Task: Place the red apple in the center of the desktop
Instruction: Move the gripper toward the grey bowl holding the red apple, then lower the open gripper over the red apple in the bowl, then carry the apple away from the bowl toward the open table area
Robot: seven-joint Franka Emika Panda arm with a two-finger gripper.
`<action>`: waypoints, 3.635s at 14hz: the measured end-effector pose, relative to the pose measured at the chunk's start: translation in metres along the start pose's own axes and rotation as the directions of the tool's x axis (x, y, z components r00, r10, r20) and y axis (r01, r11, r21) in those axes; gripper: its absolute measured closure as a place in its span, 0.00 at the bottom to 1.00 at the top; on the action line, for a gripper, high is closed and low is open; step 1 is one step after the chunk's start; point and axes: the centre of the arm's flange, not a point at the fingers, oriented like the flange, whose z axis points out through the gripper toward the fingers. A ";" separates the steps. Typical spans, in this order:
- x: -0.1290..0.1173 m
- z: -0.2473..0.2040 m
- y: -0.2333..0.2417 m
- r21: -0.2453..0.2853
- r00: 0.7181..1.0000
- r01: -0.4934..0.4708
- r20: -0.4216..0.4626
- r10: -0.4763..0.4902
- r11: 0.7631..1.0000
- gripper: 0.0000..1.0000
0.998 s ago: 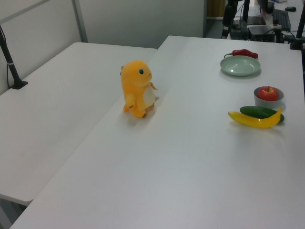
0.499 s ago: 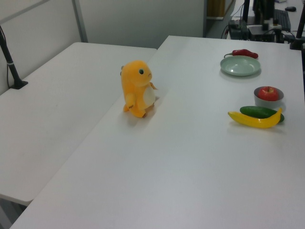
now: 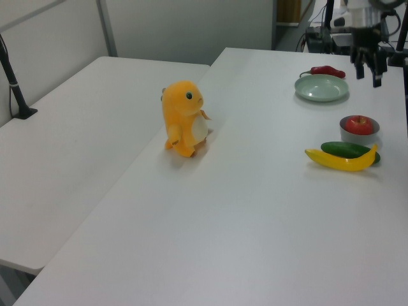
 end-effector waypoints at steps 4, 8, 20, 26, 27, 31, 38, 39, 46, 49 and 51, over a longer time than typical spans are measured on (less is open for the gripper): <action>0.001 0.057 0.001 -0.051 0.999 0.026 0.020 -0.025 0.998 0.00; 0.001 0.096 0.001 -0.124 0.998 0.062 0.015 -0.061 0.990 0.00; 0.012 0.141 0.001 -0.158 0.996 0.084 -0.009 -0.087 0.984 0.02; 0.012 0.139 0.001 -0.160 0.996 0.085 -0.012 -0.088 0.983 0.25; 0.012 0.139 0.001 -0.161 0.996 0.085 -0.012 -0.088 0.983 0.25; 0.012 0.131 0.001 -0.153 0.997 0.079 -0.004 -0.080 0.985 0.25; 0.052 -0.057 -0.012 -0.108 0.999 -0.021 -0.029 0.018 0.994 0.25; 0.060 -0.079 -0.011 -0.091 0.998 -0.048 -0.041 0.045 0.995 0.25; 0.150 -0.082 0.028 -0.042 0.963 -0.266 -0.055 0.264 0.963 0.25; 0.196 -0.041 0.053 -0.052 0.935 -0.349 -0.082 0.344 0.936 0.25; 0.215 -0.012 0.068 -0.057 0.921 -0.382 -0.106 0.375 0.922 0.25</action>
